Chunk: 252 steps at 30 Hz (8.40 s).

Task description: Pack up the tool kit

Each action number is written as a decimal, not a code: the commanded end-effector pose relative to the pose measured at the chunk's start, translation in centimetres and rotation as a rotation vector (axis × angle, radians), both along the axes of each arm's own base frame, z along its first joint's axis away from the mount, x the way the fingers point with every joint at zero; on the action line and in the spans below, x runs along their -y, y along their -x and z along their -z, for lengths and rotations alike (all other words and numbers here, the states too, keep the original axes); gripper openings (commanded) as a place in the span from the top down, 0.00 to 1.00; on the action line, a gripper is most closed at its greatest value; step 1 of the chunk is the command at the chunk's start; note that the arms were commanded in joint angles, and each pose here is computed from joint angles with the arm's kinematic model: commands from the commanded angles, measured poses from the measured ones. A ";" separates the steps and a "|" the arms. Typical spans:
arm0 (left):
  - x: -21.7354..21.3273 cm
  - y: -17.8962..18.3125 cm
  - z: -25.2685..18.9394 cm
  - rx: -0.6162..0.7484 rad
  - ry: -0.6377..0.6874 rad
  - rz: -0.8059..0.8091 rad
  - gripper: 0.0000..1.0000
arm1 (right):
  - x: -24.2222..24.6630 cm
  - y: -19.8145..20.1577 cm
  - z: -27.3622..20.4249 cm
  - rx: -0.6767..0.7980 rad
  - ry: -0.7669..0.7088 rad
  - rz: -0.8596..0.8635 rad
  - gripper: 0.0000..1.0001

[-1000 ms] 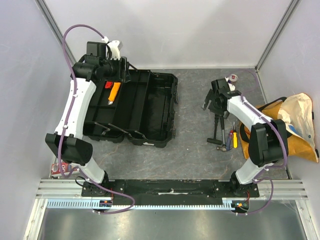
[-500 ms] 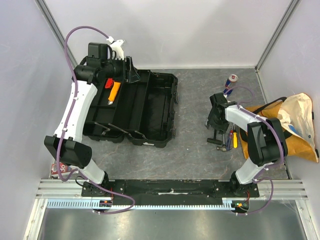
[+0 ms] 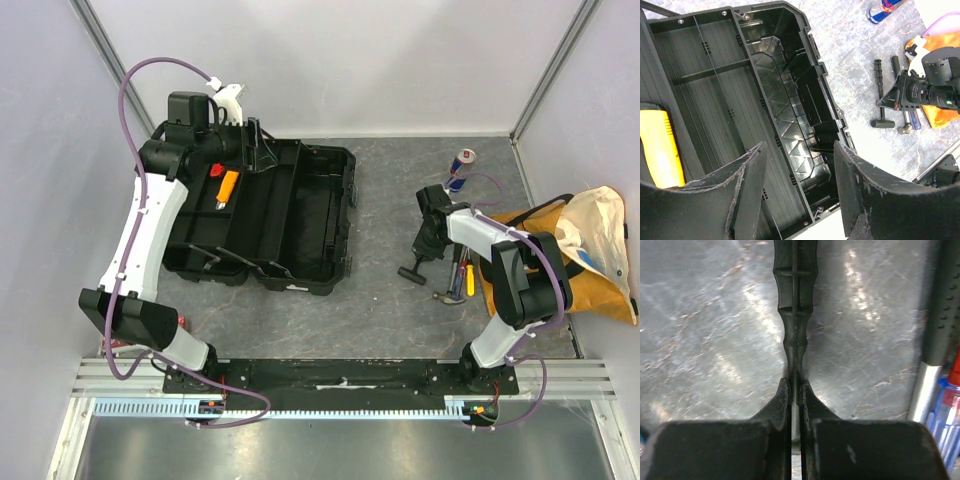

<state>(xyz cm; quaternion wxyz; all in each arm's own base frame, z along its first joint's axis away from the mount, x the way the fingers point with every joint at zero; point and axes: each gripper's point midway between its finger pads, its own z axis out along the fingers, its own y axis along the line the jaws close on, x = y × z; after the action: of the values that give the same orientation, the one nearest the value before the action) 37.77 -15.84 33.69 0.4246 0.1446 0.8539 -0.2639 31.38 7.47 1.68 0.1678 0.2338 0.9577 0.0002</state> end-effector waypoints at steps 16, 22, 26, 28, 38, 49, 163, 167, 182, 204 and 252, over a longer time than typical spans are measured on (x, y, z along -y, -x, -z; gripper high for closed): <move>-0.9 1.8 -2.1 0.065 0.040 -0.072 0.38 | -23.9 -9.2 -22.6 0.622 -0.648 -0.446 1.00; -1.2 3.0 -2.4 0.074 0.044 -0.080 0.38 | -28.5 -9.5 -19.7 0.564 -0.683 -0.498 1.00; -1.3 3.5 -2.5 0.077 0.047 -0.083 0.38 | -29.9 -10.0 -16.7 0.536 -0.582 -0.531 1.00; -1.4 3.7 -2.4 0.075 0.047 -0.087 0.38 | -30.3 -10.0 -14.7 0.499 -0.548 -0.527 1.00; -1.4 4.0 -2.1 0.071 0.044 -0.081 0.38 | -33.9 -11.2 -7.2 0.340 -0.476 -0.411 1.00; -1.4 4.0 -1.8 0.065 0.042 -0.082 0.38 | -34.8 -11.9 -4.8 0.292 -0.457 -0.356 0.66; -1.6 3.6 -0.9 0.051 0.058 -0.116 0.38 | -25.1 -13.5 -24.0 0.864 -0.440 -0.444 1.00; -1.7 3.6 -0.8 0.051 0.052 -0.123 0.38 | -26.3 -14.3 -21.7 0.835 -0.388 -0.448 1.00; -1.9 3.5 -0.5 0.047 0.042 -0.132 0.38 | -27.7 -16.3 -11.0 0.685 -0.141 -0.535 1.00; -2.0 3.2 -0.2 0.037 0.032 -0.140 0.38 | -28.1 -15.9 -4.9 0.488 -0.055 -0.531 0.62; -0.6 3.8 -0.3 0.025 0.100 -0.076 0.37 | 8.4 2.7 -2.3 0.017 0.361 0.200 0.28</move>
<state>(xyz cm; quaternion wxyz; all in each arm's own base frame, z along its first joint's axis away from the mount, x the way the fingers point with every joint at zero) 34.20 -14.79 32.34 0.4327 0.0939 0.8555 -0.2686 29.82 -0.17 4.43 0.2226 0.2675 0.9172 -0.1942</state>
